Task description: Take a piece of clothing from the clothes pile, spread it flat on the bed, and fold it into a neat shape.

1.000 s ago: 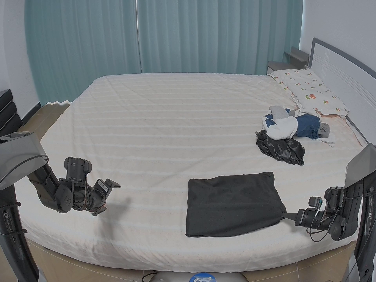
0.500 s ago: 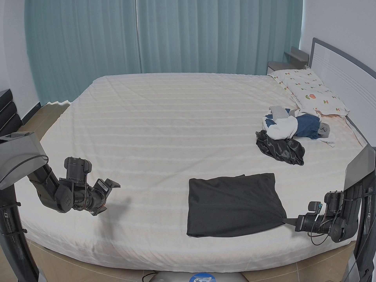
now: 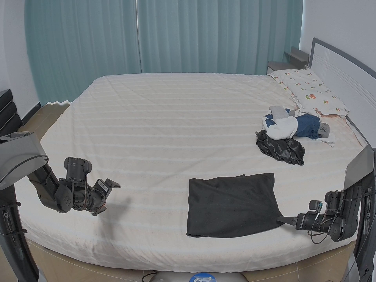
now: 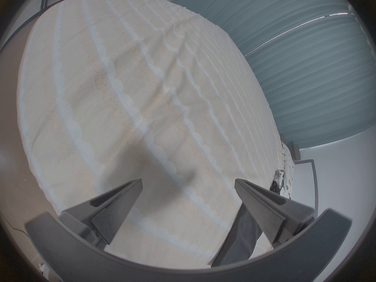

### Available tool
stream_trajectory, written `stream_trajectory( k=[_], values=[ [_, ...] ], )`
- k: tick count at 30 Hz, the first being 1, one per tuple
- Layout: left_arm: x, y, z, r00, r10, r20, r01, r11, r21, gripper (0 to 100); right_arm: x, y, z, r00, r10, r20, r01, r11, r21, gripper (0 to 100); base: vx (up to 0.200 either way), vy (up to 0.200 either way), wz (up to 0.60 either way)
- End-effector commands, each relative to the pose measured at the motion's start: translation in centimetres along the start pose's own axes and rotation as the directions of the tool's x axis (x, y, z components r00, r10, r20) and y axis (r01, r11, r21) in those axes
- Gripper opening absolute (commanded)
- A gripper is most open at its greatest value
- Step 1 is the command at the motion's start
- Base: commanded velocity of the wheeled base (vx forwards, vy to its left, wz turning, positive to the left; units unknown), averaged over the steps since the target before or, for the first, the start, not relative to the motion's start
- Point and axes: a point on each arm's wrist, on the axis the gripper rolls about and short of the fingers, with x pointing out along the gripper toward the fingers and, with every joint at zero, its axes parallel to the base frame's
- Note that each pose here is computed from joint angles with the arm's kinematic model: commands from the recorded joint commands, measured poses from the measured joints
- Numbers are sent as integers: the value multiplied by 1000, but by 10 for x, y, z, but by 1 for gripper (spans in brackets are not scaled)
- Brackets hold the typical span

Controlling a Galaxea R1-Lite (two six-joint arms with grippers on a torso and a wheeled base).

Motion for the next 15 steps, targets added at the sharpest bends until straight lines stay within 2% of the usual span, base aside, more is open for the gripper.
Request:
stream_trajectory(
  k=[1,2,3,4,5,6,8,15],
  values=[
    [0,0,0,1000,-2,0,2,1000,-1,100,-3,-2,23,996,25,88,-30,998,63,100,0,0,0],
    [1,-1,0,1000,-2,0,2,1000,-1,100,-3,-2,30,993,39,112,-52,992,115,100,0,0,0],
    [1,-1,0,1000,-2,0,2,1000,-1,100,-3,-2,30,993,39,112,-52,992,115,100,0,0,0],
    [1,-1,1,1000,-3,1,3,1000,-2,100,-3,-3,40,988,49,144,-75,980,183,100,0,-200,0],
    [1,-1,1,1000,-5,1,5,1000,-2,100,0,-7,49,982,51,180,-100,958,270,100,0,-200,0],
    [1,-2,1,1000,-4,2,4,1000,-1,100,3,-9,52,980,53,191,-110,948,300,100,0,-200,0],
    [2,-1,1,1000,-2,2,2,1000,-1,100,7,-13,56,978,56,202,-120,939,323,100,0,-200,0],
    [-1,-3,-1,1000,-6,-2,6,1000,5,100,15,-21,52,980,51,192,-114,934,338,100,0,-200,0]
  ],
)
